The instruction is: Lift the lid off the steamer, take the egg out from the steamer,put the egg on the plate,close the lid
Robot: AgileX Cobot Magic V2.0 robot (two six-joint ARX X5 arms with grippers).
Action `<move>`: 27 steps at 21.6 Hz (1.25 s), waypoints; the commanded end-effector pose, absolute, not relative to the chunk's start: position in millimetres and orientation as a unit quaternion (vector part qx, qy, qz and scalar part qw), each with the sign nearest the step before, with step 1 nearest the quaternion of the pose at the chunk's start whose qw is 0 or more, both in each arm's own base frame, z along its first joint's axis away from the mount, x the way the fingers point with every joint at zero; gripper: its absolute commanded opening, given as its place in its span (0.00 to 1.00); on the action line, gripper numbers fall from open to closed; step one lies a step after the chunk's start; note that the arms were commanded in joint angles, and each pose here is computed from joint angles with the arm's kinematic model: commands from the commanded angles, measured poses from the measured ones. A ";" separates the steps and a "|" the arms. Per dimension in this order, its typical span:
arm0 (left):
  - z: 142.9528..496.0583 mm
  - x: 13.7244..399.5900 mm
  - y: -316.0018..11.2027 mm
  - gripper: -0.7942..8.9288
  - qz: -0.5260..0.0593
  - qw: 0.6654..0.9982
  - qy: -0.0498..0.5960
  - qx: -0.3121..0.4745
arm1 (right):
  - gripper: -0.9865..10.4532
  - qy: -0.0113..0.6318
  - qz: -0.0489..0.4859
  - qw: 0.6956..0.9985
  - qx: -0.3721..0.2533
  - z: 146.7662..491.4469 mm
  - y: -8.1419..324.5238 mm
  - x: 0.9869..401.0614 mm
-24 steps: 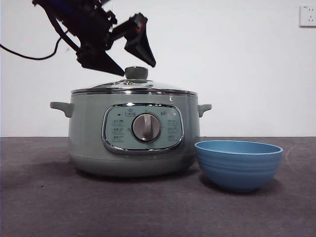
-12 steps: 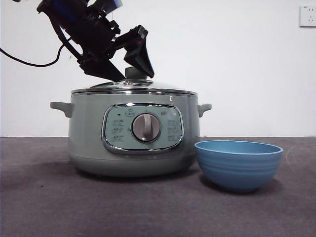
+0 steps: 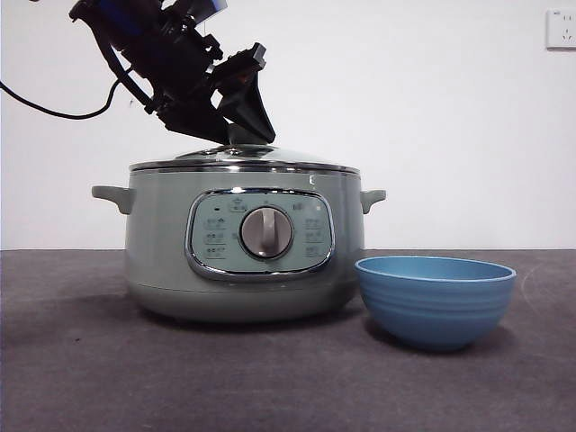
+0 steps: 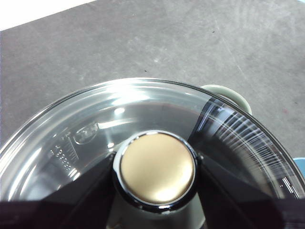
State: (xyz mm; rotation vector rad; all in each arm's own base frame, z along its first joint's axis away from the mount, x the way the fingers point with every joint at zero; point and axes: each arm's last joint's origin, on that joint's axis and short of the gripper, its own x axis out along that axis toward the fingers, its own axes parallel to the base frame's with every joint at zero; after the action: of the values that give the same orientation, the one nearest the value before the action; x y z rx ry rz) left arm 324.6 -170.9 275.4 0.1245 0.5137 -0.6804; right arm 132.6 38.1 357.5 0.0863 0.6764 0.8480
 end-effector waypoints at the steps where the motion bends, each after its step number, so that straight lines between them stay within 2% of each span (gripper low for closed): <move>1: 270.2 324.9 -172.5 0.07 -0.331 0.906 0.259 0.059 | 0.61 0.320 0.404 0.856 0.043 358.5 38.4 132.7; 6: 283.2 322.2 -171.2 0.07 -0.334 0.913 0.228 0.054 | 0.61 0.320 0.404 0.856 0.043 358.5 38.5 132.7; 16: 337.8 291.4 -154.8 0.07 -0.337 0.929 0.148 0.044 | 0.61 0.320 0.404 0.856 0.043 358.5 38.5 132.8; 23: 399.2 219.1 -117.8 0.07 -0.333 0.938 0.094 0.038 | 0.61 0.285 0.410 0.864 0.072 364.3 48.1 156.6; 27: 421.4 167.8 -89.3 0.07 -0.295 0.952 0.079 0.040 | 0.61 0.283 0.427 0.856 0.073 359.5 67.6 180.4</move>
State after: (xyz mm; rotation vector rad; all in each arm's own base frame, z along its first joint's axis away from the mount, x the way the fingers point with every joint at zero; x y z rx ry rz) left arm 173.7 -92.1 412.0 0.0970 0.2228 -0.6064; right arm 179.2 66.5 358.9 0.1328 0.5873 0.9027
